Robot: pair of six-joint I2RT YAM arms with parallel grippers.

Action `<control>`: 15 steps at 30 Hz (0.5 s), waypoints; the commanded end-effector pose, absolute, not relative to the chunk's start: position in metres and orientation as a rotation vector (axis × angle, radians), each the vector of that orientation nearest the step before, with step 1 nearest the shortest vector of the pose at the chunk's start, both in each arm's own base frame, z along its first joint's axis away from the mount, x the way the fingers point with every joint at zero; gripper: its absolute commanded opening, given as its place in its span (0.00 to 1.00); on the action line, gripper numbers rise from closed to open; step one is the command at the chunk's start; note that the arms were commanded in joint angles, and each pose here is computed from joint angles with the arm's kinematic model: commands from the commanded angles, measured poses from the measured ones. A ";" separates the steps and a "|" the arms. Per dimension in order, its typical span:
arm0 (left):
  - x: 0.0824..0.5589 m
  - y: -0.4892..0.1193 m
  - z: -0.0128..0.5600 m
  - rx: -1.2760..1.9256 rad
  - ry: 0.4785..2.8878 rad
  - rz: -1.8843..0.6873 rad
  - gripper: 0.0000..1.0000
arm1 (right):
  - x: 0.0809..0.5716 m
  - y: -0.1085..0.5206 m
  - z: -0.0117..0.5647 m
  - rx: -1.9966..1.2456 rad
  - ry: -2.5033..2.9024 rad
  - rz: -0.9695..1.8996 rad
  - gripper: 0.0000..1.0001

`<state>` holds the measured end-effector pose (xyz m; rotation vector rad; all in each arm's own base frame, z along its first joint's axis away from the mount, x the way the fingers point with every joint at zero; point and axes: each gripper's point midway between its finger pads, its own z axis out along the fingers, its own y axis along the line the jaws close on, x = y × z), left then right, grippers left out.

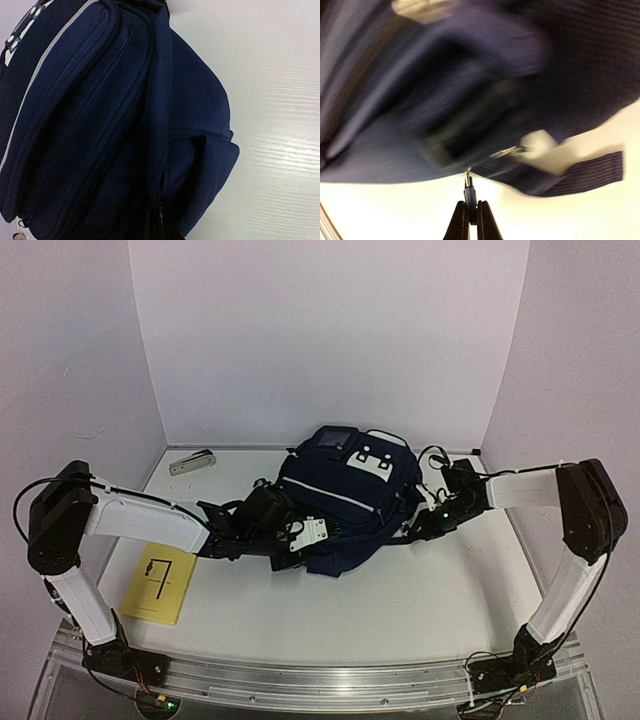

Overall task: Pack the student bag
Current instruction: Zip the student bag at the center of the board.

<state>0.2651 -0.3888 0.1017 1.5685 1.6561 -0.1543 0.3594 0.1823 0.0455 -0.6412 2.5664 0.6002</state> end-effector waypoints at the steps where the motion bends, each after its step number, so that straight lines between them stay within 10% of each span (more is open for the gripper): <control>1: 0.252 -0.378 0.116 1.538 1.687 -0.200 0.00 | 0.393 0.154 0.046 -0.484 2.593 0.480 0.00; 11: 0.226 -0.389 0.110 1.578 1.676 -0.267 0.00 | 0.372 0.168 0.068 -0.550 2.547 0.644 0.00; 15: 0.214 -0.405 0.105 1.596 1.662 -0.297 0.00 | 0.365 0.171 0.085 -0.570 2.511 0.679 0.25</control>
